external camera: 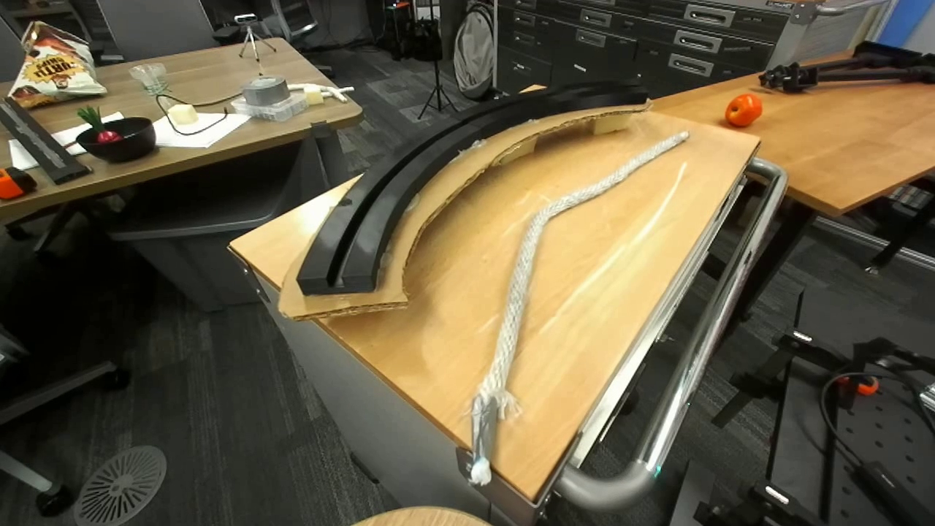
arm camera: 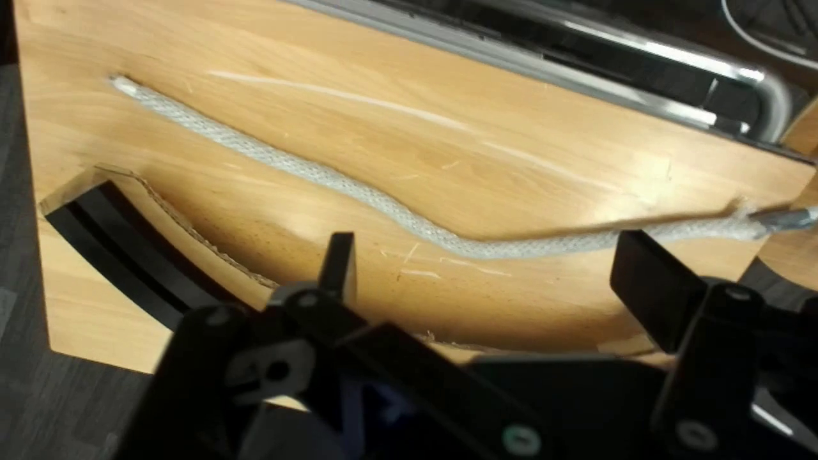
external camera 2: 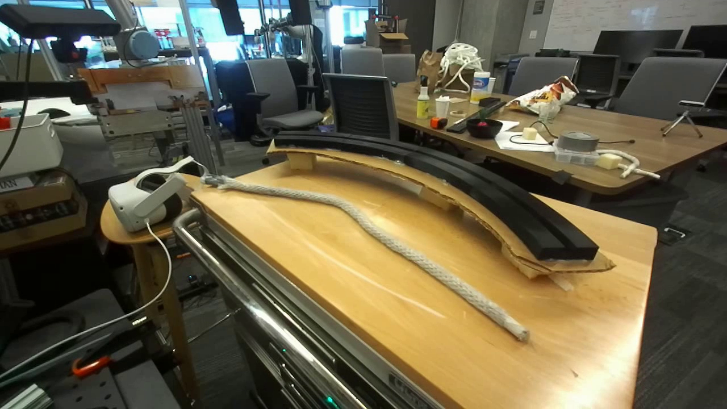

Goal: Put the rope along the center of the black object

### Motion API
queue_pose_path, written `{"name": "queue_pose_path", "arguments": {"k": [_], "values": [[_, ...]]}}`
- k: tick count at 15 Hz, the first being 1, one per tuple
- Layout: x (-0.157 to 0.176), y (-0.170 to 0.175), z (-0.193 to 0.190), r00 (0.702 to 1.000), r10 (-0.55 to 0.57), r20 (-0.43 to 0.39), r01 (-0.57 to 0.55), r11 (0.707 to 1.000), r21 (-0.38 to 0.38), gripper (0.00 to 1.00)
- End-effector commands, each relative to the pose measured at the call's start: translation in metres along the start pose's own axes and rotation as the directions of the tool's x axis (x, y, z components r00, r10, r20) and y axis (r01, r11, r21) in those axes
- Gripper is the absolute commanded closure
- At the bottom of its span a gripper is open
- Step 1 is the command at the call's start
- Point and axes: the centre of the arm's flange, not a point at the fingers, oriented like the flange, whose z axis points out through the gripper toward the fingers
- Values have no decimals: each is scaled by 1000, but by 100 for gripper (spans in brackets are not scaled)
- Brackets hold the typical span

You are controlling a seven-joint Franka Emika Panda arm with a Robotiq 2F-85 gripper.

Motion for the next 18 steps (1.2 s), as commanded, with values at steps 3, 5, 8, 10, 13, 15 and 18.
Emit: {"name": "queue_pose_path", "arguments": {"k": [3,5,8,10,13,15,18], "values": [[-31,-57,-20,959,-205,193,230,966,-115,0],[-33,-78,-27,927,-291,236,326,937,-128,0],[-16,-108,-37,875,-438,208,469,873,-133,0],[-23,-106,-24,896,-387,219,418,900,-119,0],[-22,-112,-27,884,-416,215,446,887,-119,0],[-25,-116,-28,891,-395,223,443,863,-244,0],[-5,-141,-39,844,-480,238,535,770,-348,0]]}}
